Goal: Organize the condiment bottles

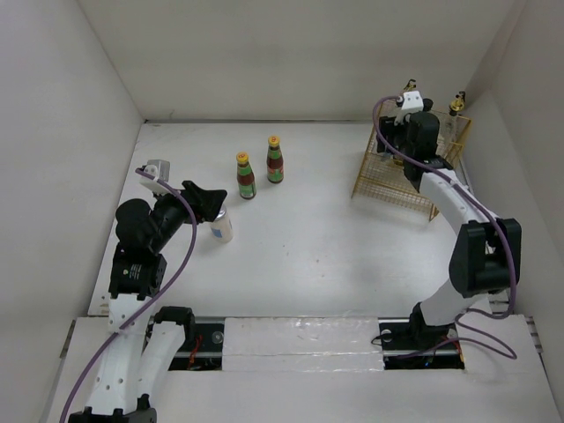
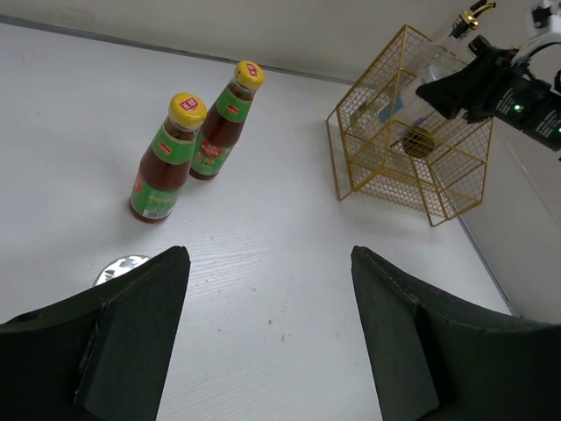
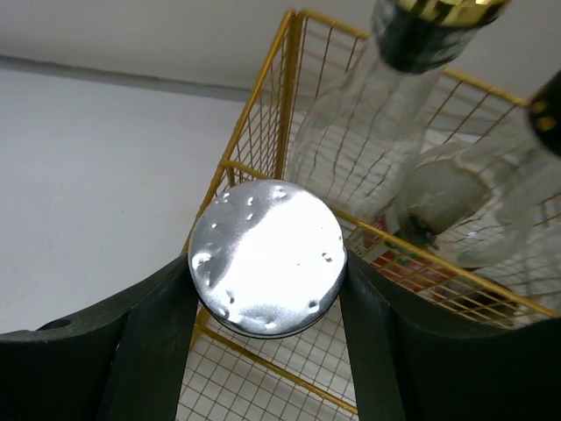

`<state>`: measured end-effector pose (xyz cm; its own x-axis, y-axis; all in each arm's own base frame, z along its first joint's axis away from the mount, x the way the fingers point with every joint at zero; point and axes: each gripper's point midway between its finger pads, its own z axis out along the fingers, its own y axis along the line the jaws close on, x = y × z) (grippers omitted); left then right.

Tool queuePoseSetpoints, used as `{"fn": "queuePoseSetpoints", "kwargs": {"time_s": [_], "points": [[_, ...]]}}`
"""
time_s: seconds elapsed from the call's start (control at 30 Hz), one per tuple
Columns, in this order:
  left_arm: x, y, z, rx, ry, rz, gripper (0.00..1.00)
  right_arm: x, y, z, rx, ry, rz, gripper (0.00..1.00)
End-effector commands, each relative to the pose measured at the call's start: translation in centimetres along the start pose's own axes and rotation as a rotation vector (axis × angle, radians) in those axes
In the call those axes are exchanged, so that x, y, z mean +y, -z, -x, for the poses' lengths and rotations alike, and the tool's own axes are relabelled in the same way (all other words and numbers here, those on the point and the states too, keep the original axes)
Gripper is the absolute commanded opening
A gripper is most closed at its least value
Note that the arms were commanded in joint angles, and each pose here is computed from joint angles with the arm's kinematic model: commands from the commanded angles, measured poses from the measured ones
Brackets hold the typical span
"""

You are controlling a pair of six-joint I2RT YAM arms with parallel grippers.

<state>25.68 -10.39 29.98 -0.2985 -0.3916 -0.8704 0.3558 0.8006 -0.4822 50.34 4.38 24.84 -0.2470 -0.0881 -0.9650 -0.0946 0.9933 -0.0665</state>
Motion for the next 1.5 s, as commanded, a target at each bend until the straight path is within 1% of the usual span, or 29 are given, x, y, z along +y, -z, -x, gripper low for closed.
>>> {"fn": "queuePoseSetpoints", "kwargs": {"time_s": [0.0,0.1,0.2,0.23,0.3,0.33,0.37,0.43,0.47,0.53,0.57,0.6,0.7,0.8,0.87,0.9,1.0,1.07,1.1,1.13,1.2,1.23,1.27,1.3,1.33,1.37,1.4,1.43,1.47], "points": [[-0.3,-0.2,0.9,-0.035,-0.016,-0.019,0.71,0.7,-1.2,2.6,-0.126,-0.014,0.027,0.46],[-0.3,-0.2,0.9,-0.035,-0.016,-0.019,0.72,1.4,-2.1,1.2,-0.095,-0.024,0.038,0.46],[-0.3,0.0,1.1,-0.048,-0.020,-0.012,0.72,1.3,-2.3,0.3,-0.075,-0.035,0.030,0.52],[-0.3,0.0,1.1,-0.048,-0.020,-0.012,0.72,1.9,-2.3,0.4,-0.076,-0.033,0.040,0.60],[-0.3,0.0,1.1,-0.048,-0.020,-0.012,0.73,2.4,-2.3,-0.1,-0.067,-0.039,0.044,0.73],[-0.3,0.0,1.1,-0.048,-0.020,-0.012,0.74,2.4,-2.3,-0.1,-0.067,-0.039,0.044,0.87],[-0.3,0.0,1.1,-0.048,-0.020,-0.012,0.74,2.5,-1.9,0.6,-0.082,-0.039,0.034,0.91],[0.0,-0.3,0.9,-0.038,-0.015,-0.007,0.77,2.1,-1.3,1.6,-0.102,-0.041,0.014,0.96],[0.0,-0.3,0.9,-0.038,-0.015,-0.007,0.78,2.5,-0.5,2.9,-0.132,-0.041,0.021,1.00],[0.0,-0.3,0.9,-0.038,-0.015,-0.007,0.83,2.6,0.6,3.9,-0.147,-0.041,0.021,1.00],[0.0,-0.3,0.9,-0.038,-0.015,-0.007,0.94,2.6,1.9,5.7,-0.189,-0.030,0.007,1.00],[-0.2,-0.1,1.1,-0.046,-0.018,-0.011,1.00,2.2,2.6,6.6,-0.210,-0.020,-0.010,1.00],[-0.3,0.0,1.6,-0.059,-0.022,-0.007,1.00,3.4,5.1,9.1,-0.276,-0.003,0.007,1.00],[-0.2,0.4,2.2,-0.091,-0.020,0.014,1.00,6.8,7.4,10.3,-0.326,0.033,0.082,1.00],[-0.2,0.6,2.4,-0.106,-0.014,0.022,1.00,9.6,8.1,10.3,-0.343,0.056,0.158,1.00],[-0.1,0.6,2.5,-0.112,-0.003,0.030,1.00,12.0,8.8,10.5,-0.356,0.059,0.212,1.00],[-0.5,0.9,3.5,-0.145,-0.005,0.026,1.00,17.2,10.0,9.5,-0.351,0.103,0.364,1.00],[-0.7,1.1,4.0,-0.156,-0.007,0.031,1.00,19.8,10.1,8.5,-0.331,0.118,0.434,1.00],[-1.1,1.4,4.5,-0.161,-0.009,0.028,1.00,21.1,10.9,8.8,-0.344,0.121,0.479,1.00],[-1.1,1.6,4.7,-0.174,-0.012,0.033,1.00,23.6,11.8,8.3,-0.340,0.130,0.544,1.00],[-1.2,1.8,5.3,-0.190,-0.015,0.037,1.00,26.2,13.4,7.6,-0.337,0.142,0.625,0.97],[-1.1,1.8,5.1,-0.182,-0.012,0.041,1.00,28.6,15.1,7.3,-0.342,0.150,0.695,0.95],[-0.8,1.6,4.6,-0.171,-0.007,0.047,1.00,29.8,15.7,5.9,-0.328,0.159,0.727,0.87],[-0.8,1.6,4.6,-0.186,-0.013,0.040,1.00,31.1,16.7,5.1,-0.328,0.165,0.774,0.78],[-0.1,1.2,3.6,-0.168,-0.006,0.049,1.00,33.6,18.5,3.9,-0.317,0.158,0.853,0.60],[-0.3,1.2,3.5,-0.162,-0.007,0.038,0.98,34.9,19.4,3.7,-0.340,0.138,0.894,0.35],[-0.5,1.2,3.4,-0.158,-0.008,0.030,0.87,36.4,19.8,1.3,-0.303,0.140,0.938,0.07],[-0.6,1.2,3.3,-0.152,-0.008,0.020,0.81,37.6,20.3,0.4,-0.298,0.135,0.965,0.00],[-0.6,1.2,3.3,-0.152,-0.017,0.020,0.72,39.6,21.9,0.2,-0.330,0.129,1.017,0.00]]}}
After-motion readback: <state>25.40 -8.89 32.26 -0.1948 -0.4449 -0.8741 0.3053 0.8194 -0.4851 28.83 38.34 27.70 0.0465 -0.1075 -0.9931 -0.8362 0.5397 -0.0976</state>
